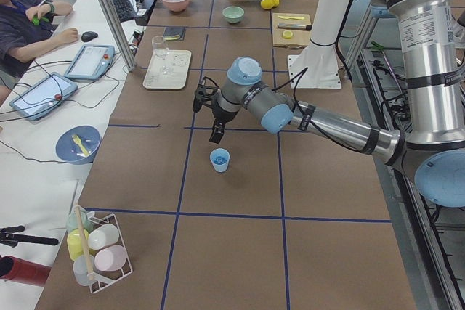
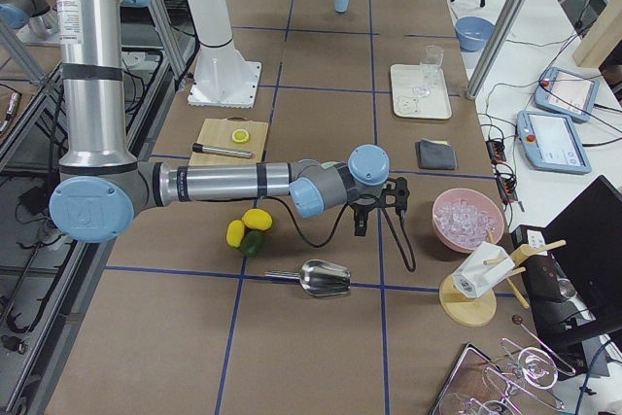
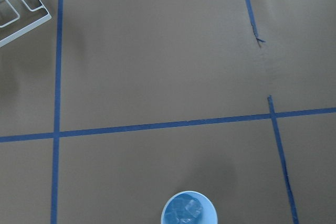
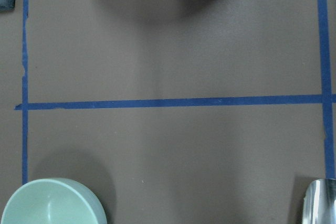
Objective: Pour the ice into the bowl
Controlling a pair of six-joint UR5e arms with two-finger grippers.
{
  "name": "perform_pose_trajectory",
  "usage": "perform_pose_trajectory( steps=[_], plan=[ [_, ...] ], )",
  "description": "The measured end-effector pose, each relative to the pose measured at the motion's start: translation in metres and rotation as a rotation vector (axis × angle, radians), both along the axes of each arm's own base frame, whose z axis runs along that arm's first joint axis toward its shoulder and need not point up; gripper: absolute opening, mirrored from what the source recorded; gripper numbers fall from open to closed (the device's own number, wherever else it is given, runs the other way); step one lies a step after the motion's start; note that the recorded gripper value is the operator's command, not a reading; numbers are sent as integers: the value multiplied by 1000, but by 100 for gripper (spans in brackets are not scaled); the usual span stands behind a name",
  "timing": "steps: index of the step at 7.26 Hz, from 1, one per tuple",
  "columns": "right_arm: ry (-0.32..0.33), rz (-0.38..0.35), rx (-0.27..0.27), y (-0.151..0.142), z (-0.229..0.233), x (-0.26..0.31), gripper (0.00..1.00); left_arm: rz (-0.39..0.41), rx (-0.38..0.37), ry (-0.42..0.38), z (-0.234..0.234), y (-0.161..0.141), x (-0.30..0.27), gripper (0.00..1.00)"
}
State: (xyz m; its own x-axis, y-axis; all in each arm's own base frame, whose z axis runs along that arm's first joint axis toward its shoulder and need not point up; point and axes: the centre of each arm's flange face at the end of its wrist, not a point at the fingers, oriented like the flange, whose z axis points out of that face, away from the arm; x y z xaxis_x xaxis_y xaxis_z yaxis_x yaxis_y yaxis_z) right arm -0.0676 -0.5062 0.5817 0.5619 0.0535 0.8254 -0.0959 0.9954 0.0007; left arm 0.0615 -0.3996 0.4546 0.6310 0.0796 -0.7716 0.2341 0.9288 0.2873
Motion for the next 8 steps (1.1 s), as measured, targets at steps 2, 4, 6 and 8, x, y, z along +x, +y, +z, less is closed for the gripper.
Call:
perform_pose_trajectory(
  steps=[2, 4, 6, 8],
  plan=[
    [-3, 48, -5, 10, -7, -43, 100, -72, 8, 2, 14, 34, 41, 100],
    [-36, 85, -11, 34, -9, -82, 100, -132, 22, -25, 24, 53, 67, 100],
    [-35, 69, 17, 63, -16, -126, 100, -145, 34, -32, 21, 62, 68, 100],
    [14, 38, 38, 88, -6, -156, 92, -146, 39, -32, 17, 67, 65, 100]
  ],
)
